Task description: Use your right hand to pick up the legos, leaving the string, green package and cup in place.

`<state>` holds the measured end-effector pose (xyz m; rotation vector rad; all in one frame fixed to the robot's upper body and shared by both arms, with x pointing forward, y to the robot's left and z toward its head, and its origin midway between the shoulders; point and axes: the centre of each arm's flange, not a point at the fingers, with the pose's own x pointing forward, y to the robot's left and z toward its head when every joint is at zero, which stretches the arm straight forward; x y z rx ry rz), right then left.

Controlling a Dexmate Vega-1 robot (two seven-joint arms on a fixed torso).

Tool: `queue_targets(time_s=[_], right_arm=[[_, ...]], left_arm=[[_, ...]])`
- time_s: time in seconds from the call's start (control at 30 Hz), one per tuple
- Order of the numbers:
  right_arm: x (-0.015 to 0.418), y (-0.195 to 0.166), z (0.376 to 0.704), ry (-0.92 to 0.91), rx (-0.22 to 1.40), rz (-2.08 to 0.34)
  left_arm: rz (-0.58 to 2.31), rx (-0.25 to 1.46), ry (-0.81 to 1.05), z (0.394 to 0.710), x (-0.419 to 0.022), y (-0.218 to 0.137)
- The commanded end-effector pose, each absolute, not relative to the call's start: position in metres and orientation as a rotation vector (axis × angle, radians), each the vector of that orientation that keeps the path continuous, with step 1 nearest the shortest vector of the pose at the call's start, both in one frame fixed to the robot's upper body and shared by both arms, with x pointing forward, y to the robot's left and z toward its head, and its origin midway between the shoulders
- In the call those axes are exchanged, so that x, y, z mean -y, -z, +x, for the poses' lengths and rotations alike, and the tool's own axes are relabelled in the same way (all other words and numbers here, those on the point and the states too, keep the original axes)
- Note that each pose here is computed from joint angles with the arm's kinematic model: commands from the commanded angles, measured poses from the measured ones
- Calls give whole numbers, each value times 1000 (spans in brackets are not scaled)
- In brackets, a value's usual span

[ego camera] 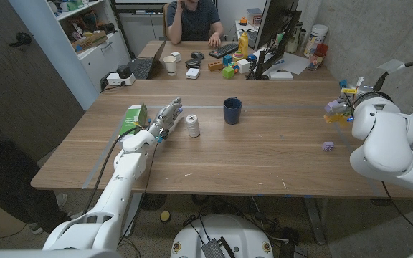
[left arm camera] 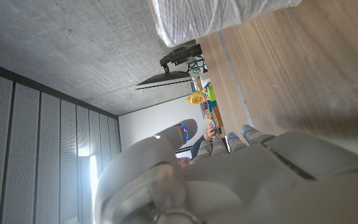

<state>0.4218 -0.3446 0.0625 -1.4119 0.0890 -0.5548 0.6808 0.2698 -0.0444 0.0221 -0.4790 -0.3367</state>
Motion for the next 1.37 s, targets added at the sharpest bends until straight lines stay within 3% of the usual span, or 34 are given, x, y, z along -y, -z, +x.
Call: queue_targets(time_s=[0.03,1.37], right_arm=[[339,-69,412,580,-62,-1421],[334,-69,393,620,4,-1433]], left_arm=[[18,480,340,681,-270,46],[21,493,342,675,-269,46]])
